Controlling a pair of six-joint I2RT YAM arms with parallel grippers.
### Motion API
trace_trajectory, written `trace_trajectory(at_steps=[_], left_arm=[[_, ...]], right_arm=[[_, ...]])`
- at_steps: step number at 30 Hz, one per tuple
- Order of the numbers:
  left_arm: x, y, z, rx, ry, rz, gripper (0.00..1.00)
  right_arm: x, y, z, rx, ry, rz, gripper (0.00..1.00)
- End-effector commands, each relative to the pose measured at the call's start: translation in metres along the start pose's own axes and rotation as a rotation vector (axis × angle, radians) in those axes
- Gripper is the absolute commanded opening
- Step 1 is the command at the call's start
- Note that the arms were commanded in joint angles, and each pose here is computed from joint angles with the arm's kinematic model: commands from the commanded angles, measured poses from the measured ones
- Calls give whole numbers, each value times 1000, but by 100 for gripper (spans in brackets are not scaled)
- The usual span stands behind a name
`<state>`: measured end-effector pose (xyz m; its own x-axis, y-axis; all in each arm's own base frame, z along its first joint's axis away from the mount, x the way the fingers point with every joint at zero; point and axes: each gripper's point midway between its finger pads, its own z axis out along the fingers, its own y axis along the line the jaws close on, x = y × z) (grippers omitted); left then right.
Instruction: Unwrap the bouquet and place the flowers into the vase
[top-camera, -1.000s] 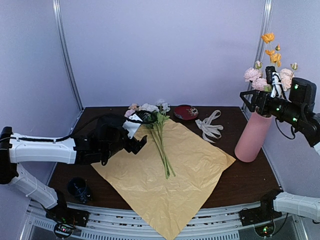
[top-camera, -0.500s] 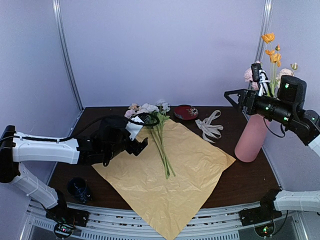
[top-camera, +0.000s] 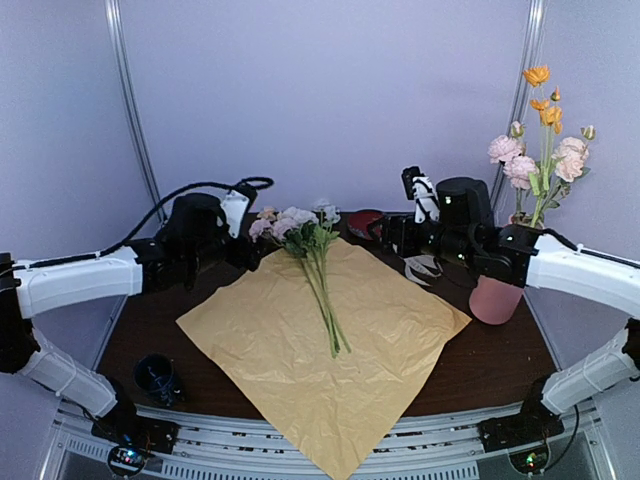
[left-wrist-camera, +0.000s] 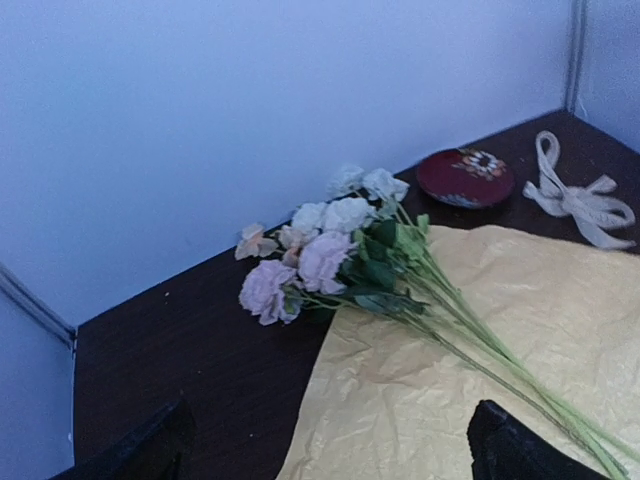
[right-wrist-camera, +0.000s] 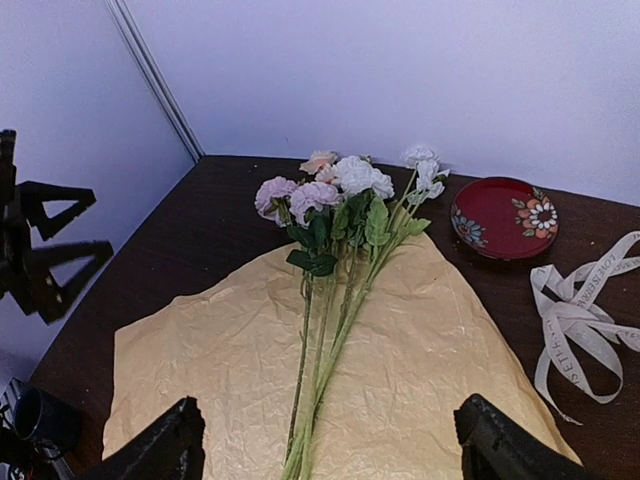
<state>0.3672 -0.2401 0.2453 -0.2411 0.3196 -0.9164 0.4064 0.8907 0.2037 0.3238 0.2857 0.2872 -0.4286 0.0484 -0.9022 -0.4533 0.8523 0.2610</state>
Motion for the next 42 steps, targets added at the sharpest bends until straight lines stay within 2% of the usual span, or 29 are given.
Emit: trace_trajectory(at_steps=[1, 5, 12, 18, 25, 42], left_arm=[[-12, 65, -8, 63, -38, -366, 98], [2, 69, -11, 83, -34, -374, 97], [31, 50, -11, 154, -23, -382, 97], [27, 43, -5, 199, -10, -376, 94], [23, 30, -7, 279, -15, -408, 93], [26, 26, -4, 301, -3, -417, 92]], right_arm=[[28, 1, 34, -7, 17, 112, 87], [91, 1, 73, -11, 169, 161, 82], [159, 14, 107, -6, 348, 124, 62], [183, 24, 108, -24, 428, 95, 51], [211, 24, 112, -15, 500, 94, 46], [243, 19, 123, -1, 562, 97, 33]])
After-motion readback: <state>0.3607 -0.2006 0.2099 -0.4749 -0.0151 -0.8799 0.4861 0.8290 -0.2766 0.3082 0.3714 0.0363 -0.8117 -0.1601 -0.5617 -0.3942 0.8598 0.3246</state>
